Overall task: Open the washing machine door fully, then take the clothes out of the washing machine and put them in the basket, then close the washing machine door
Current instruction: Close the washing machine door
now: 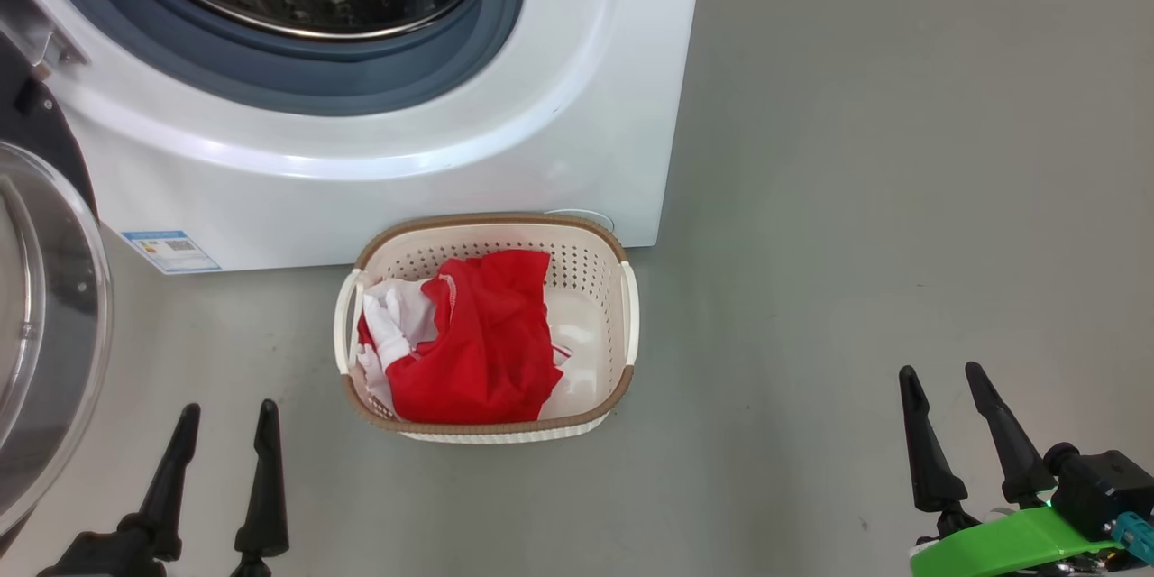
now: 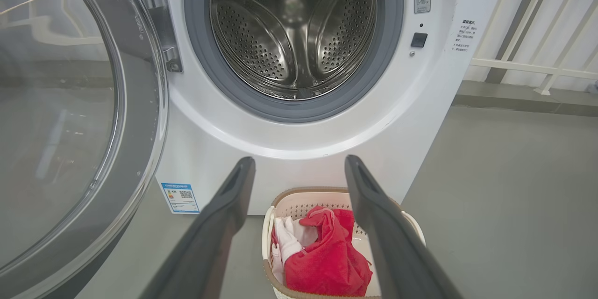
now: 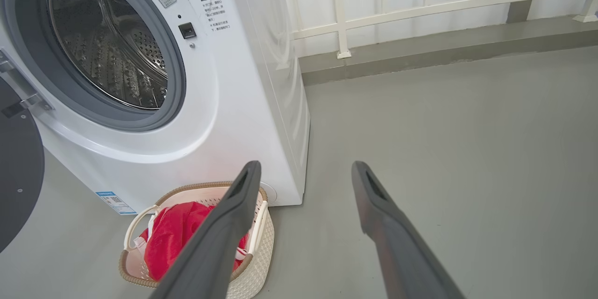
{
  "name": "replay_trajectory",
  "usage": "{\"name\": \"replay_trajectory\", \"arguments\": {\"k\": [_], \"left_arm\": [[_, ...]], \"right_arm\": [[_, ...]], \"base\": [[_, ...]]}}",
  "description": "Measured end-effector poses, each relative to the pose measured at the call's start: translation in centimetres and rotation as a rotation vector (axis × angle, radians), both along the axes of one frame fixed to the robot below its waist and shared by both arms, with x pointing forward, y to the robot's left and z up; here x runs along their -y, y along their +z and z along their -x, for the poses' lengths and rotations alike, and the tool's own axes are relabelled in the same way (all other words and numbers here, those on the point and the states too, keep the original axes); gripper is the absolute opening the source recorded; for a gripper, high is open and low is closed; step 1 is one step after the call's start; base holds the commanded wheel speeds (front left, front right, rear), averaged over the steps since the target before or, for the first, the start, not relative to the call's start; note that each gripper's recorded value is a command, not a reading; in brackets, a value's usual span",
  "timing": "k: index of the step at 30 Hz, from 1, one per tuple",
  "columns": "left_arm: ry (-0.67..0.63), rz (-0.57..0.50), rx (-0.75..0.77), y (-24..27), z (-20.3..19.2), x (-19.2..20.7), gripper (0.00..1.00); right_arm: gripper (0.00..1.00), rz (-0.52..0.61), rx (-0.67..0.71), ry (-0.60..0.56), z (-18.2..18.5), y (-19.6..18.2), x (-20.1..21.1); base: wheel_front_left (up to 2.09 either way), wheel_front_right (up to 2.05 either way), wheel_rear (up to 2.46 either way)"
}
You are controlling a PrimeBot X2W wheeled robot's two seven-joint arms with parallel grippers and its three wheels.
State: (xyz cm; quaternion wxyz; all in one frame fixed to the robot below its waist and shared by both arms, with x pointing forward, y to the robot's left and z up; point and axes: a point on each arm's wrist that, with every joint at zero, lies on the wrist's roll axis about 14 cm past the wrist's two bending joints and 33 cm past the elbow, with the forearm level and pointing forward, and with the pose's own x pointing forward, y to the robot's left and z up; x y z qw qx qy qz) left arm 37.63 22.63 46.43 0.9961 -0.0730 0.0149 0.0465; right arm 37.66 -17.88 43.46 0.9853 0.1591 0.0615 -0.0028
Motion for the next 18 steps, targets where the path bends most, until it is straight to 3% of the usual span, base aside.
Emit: {"name": "replay_trajectory", "arguments": {"k": [18], "left_arm": [[0.055,0.01,0.005,0.3,1.4,-1.4,1.0]], "right_arm": [[1.0,-0.002,0.006,0.063,-0.6,0.1,-2.0]], "base": [[0.0,0.0,0.0]]}}
